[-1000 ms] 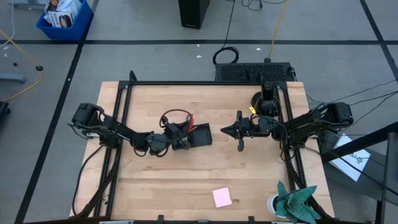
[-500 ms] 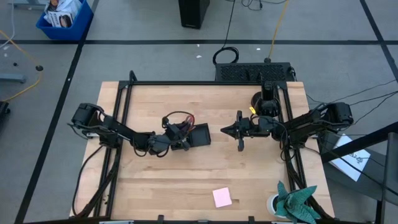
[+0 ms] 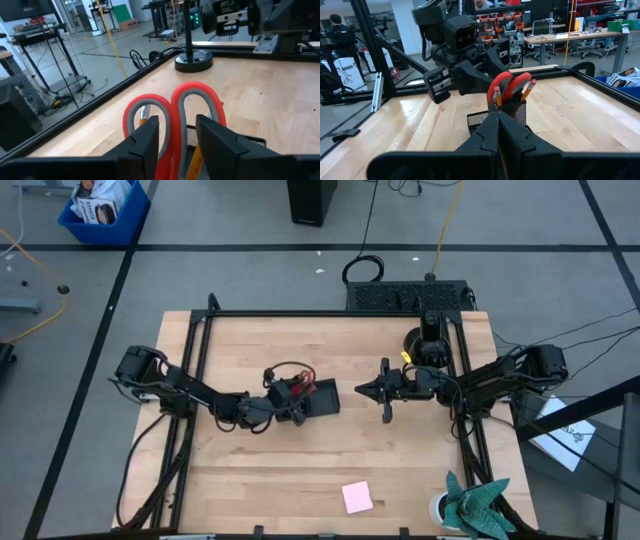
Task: Pick and place office supplies into organizer
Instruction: Put the pink sticky notes into the black desk organizer
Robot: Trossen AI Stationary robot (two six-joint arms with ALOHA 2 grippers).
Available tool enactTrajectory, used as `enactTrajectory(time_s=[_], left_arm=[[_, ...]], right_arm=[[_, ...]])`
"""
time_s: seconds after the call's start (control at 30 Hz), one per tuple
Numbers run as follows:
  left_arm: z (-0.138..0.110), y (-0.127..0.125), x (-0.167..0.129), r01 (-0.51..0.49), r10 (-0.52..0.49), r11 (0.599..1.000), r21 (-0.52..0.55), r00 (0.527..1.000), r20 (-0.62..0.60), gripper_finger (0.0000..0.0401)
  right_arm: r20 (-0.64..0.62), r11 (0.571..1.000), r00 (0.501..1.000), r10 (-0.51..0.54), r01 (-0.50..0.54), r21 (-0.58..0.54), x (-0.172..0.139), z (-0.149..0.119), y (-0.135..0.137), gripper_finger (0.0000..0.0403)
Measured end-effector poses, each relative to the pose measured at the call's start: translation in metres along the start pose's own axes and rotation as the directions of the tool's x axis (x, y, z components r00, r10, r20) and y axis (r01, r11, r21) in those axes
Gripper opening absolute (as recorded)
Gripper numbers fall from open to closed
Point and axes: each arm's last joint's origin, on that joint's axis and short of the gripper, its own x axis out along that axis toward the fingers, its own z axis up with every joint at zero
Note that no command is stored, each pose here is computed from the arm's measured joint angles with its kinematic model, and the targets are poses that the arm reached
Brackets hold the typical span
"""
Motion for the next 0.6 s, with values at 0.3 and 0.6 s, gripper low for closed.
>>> enactTrajectory(time_s=[0.3, 0.6], left_arm=[[0.0052, -0.0045, -0.0051, -0.004, 0.001, 0.998, 0.064, 0.999, 0.044, 0.0150], [0.0060, -0.0060, -0.0102, -0.079, 0.076, 0.994, 0.072, 0.996, 0.050, 0.0119]], right_arm=[[0.000, 1.000, 1.000, 0.000, 0.000, 0.000, 0.0000, 0.0000, 0.0000, 0.0000], [0.000, 1.000, 1.000, 0.000, 0.000, 0.000, 0.0000, 0.0000, 0.0000, 0.0000]])
